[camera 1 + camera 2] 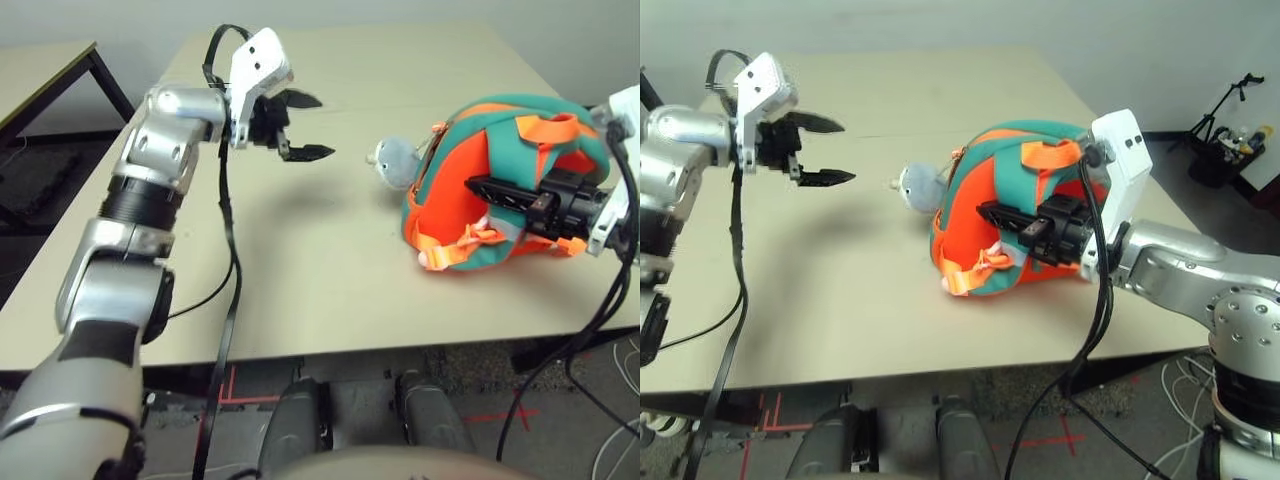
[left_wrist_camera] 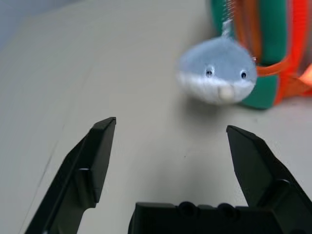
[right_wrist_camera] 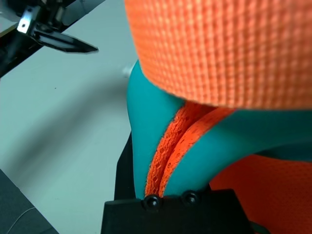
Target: Put the pencil case into the backpack and zip it.
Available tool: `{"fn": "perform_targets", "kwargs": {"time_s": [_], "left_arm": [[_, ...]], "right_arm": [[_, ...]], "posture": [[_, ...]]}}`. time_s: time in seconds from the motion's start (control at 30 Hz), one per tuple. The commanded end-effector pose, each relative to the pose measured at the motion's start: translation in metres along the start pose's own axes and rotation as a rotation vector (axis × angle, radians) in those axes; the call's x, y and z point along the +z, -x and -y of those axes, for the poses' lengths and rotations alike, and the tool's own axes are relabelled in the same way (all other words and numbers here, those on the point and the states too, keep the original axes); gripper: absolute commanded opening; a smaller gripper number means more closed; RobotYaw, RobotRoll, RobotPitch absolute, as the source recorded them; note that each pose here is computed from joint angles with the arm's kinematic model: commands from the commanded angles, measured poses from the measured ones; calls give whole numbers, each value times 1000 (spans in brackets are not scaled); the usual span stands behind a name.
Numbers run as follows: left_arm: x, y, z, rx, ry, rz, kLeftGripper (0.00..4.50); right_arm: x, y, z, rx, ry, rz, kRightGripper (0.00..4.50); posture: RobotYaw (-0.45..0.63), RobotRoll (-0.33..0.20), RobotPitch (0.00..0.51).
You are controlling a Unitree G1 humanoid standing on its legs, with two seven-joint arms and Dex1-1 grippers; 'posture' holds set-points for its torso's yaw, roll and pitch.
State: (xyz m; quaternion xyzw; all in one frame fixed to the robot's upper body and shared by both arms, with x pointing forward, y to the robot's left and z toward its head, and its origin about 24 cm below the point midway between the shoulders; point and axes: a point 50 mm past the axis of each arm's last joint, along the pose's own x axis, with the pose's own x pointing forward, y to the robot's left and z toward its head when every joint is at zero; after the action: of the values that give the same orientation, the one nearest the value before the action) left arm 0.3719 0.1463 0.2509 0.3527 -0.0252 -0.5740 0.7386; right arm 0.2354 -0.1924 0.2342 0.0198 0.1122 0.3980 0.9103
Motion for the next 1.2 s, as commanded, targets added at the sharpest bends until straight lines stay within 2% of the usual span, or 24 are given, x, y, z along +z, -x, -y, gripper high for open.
{"fn": "perform_targets", "kwargs": {"time_s": [0.03,0.13,0.23,0.73,1.03,1.2], "left_arm": [[1,-10,0,-113,-226,-87,4500],[-1,-21,5,-207,-402,-147,4500],[-2,-28,8,-257,-482,-159,4500],[8,-51,2,-158,-552,-162,4500],[8,-64,9,-186,-593,-167,4500],[14,-71,10,-181,-600,-130,4500]], "right_arm": [[-2,-4,-8,52,14,-18,151],[-2,-5,-9,54,13,-13,151],[-3,-5,-12,57,12,-11,151],[-6,-4,-19,44,5,2,151],[-6,-3,-21,30,4,10,151],[-7,-3,-22,24,-1,13,151]], "posture": [[-115,0,33],[-136,0,34],[-158,0,34],[-217,0,41],[-252,0,47],[-261,0,54]]}}
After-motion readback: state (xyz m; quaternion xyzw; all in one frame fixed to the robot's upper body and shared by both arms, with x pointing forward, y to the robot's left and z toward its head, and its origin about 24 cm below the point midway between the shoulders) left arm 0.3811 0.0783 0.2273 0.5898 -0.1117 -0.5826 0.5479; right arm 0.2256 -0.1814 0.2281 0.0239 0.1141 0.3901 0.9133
